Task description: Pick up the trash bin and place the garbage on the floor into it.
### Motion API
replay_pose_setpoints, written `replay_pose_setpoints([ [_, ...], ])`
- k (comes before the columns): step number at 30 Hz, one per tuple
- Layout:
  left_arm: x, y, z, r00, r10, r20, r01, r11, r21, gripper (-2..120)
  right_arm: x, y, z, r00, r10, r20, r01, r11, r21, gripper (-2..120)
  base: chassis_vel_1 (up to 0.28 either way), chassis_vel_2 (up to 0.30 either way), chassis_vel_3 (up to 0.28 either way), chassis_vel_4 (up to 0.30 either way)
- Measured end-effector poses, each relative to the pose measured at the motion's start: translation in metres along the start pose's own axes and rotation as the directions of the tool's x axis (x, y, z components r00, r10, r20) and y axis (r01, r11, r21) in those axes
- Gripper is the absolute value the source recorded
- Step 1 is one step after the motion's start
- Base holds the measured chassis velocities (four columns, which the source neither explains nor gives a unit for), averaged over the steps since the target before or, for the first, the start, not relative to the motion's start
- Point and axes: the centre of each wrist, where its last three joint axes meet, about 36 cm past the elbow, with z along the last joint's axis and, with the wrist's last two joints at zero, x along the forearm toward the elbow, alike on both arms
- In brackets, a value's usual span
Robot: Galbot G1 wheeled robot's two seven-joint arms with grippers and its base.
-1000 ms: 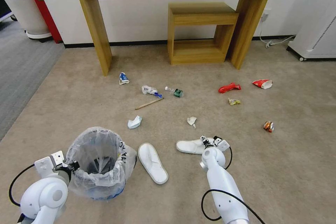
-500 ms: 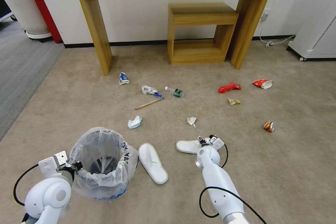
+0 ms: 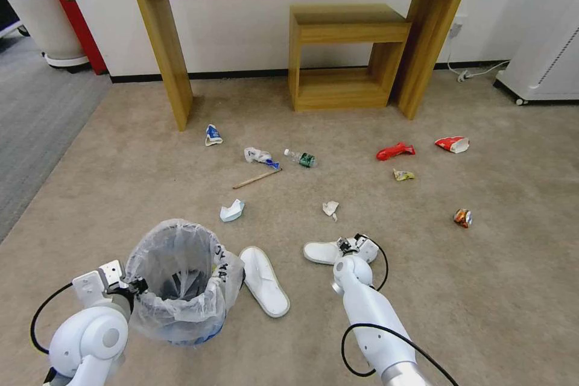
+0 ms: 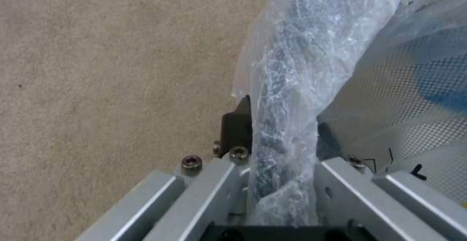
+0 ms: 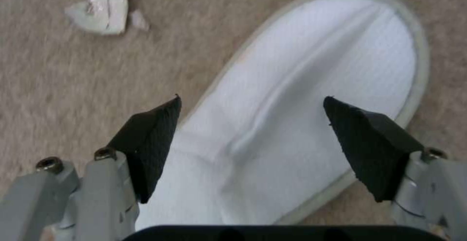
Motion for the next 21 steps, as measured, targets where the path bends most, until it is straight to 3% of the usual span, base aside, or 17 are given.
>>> replay_pose_setpoints([
  [5, 0.001, -0.004, 0.002, 1.000, 0.012, -0.001, -0.012, 1.000, 0.004, 1, 0.000, -0.003, 0.007, 1.000, 0.004, -0.006, -0.004, 1.000, 0.013, 67, 0.000, 0.000, 0.000, 0.000],
  [8, 0.002, -0.007, 0.005, 1.000, 0.020, -0.004, -0.020, 1.000, 0.007, 1, -0.001, -0.005, 0.008, 1.000, 0.003, -0.006, -0.003, 1.000, 0.015, 54, 0.000, 0.000, 0.000, 0.000],
  [21, 0.005, -0.006, 0.005, 1.000, 0.025, 0.006, -0.025, 1.000, 0.005, 1, -0.001, -0.007, 0.014, 1.000, -0.018, -0.004, 0.018, 0.999, 0.046, 39, 0.000, 0.000, 0.000, 0.000],
])
